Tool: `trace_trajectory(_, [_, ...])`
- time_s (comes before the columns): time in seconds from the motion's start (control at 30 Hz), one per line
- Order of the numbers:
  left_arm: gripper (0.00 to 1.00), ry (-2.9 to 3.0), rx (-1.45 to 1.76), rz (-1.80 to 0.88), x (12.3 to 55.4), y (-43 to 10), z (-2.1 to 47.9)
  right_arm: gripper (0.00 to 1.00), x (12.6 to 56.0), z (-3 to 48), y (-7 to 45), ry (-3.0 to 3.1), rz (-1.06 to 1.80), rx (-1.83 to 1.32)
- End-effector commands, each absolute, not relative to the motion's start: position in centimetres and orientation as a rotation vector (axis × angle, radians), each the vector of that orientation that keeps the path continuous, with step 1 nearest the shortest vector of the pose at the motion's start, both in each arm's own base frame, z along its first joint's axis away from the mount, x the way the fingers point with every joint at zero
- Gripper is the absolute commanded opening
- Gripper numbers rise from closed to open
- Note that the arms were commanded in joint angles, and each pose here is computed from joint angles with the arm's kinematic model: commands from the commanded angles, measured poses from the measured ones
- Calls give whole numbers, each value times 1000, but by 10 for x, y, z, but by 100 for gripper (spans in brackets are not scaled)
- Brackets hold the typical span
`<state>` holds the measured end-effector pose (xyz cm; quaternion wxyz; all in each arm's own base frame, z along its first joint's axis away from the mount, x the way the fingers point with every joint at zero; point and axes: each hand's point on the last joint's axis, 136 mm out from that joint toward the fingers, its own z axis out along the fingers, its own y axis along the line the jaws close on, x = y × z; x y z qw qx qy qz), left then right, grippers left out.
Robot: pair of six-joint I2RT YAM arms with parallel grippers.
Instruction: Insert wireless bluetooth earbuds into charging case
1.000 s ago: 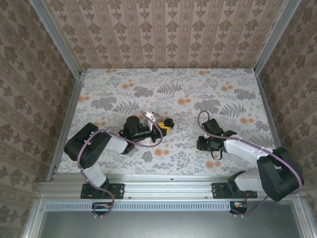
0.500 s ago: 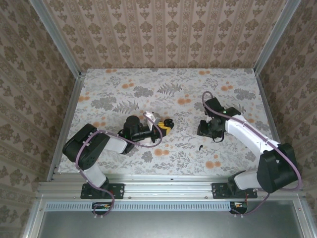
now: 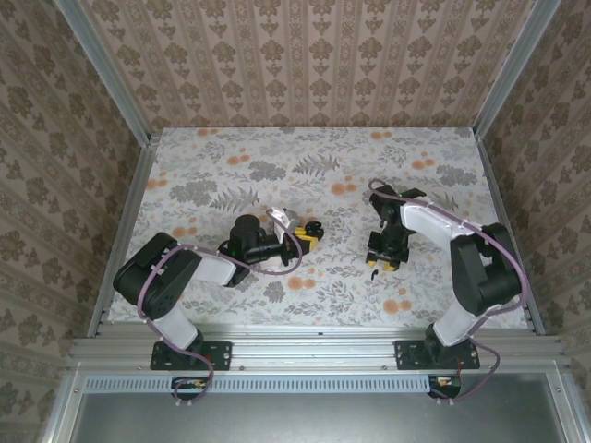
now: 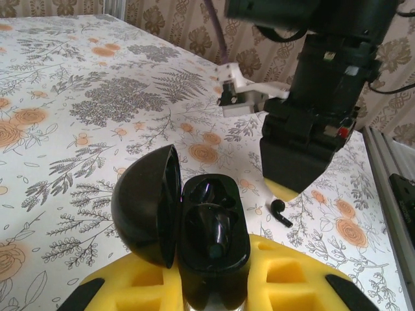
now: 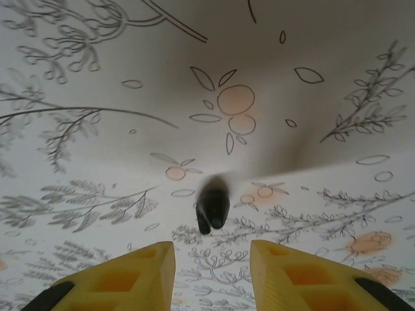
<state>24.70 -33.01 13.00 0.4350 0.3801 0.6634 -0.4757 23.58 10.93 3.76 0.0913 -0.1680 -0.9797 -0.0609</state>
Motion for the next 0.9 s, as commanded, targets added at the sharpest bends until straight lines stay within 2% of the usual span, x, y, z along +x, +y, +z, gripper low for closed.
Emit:
trace_trajectory(0.0, [7,1594,958,-1158,252,-330,146,36,237,30,113,-2879,-199,-524])
trace_trajectory(0.47, [6,1606,961,-1154,253,-330,144,31,232,6,109,-2823,-131,-485])
trace_trajectory(0.87, [7,1618,962,-1154,254,-330,141,21,230,7,109,-2837,-141,-485])
